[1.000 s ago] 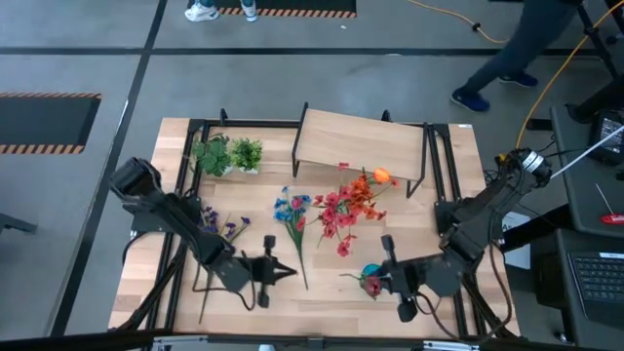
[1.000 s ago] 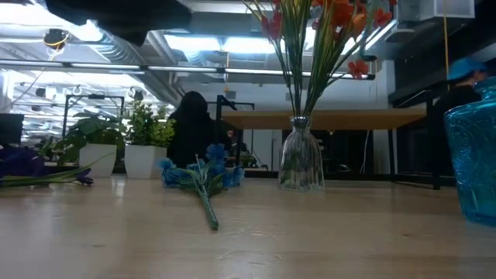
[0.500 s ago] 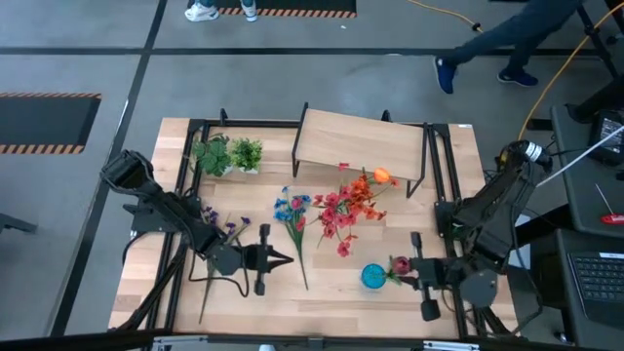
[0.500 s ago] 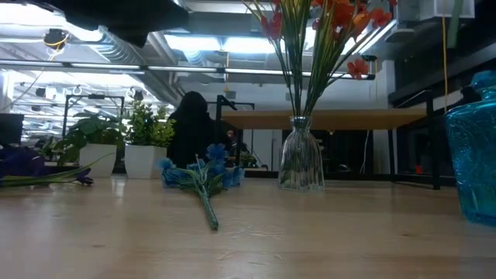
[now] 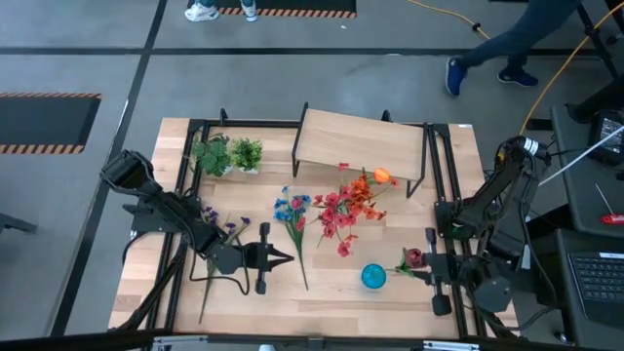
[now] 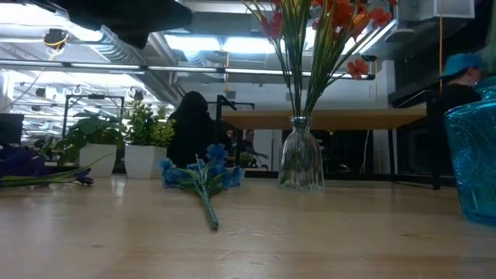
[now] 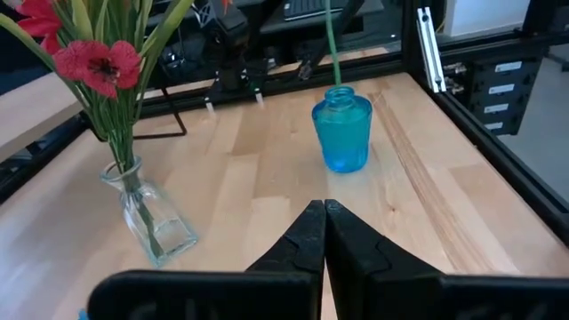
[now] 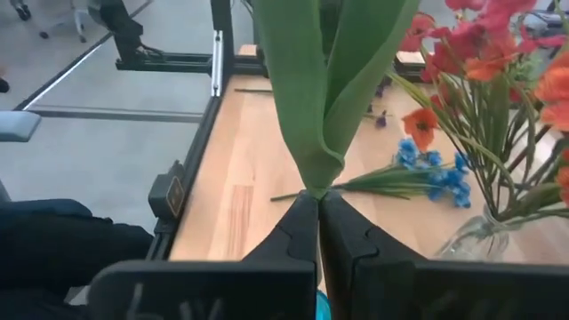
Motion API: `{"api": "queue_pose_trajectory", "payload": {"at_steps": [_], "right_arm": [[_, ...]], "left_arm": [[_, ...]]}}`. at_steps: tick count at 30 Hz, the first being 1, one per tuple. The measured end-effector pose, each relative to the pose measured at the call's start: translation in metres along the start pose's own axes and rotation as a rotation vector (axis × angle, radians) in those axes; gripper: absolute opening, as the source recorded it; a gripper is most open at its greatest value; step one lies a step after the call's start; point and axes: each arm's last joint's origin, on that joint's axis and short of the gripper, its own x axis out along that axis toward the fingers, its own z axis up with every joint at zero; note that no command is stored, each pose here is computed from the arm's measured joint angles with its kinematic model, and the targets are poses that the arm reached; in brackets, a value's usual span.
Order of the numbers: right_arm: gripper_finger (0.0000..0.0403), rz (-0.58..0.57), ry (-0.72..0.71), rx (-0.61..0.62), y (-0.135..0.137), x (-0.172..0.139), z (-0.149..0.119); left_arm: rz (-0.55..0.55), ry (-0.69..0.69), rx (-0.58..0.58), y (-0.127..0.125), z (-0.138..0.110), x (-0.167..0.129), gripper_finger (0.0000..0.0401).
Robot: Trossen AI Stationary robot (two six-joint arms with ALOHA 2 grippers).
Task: Pick and place flowers into a vace then onto a shelf
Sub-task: Put the dark red tulip into the blue vase
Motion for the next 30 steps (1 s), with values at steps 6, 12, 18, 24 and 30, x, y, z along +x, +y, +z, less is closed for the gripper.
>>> {"api": "queue_pose_trajectory", "payload": {"at_steps": [6, 12, 18, 24, 30], "right_arm": [[0.0000, -0.003, 0.004, 0.002, 0.000, 0.000, -0.001], [0.0000, -0.007, 0.013, 0.006, 0.002, 0.003, -0.003], [0.0000, -0.015, 0.029, -0.018, 0.008, 0.008, -0.009], [0.0000, -0.037, 0.057, -0.032, 0.016, 0.017, -0.019], [0.0006, -0.067, 0.089, -0.071, 0.026, 0.030, -0.033]], "left_arm": [[0.000, 0.000, -0.008, 0.000, 0.000, 0.000, 0.0002], [0.000, 0.000, -0.008, 0.000, 0.000, 0.000, 0.0007], [0.000, 0.001, -0.007, 0.000, 0.000, 0.000, 0.0003], [0.000, 0.001, -0.007, 0.000, 0.000, 0.000, 0.0005], [-0.001, 0.001, -0.007, 0.000, 0.000, 0.000, 0.0008]]}}
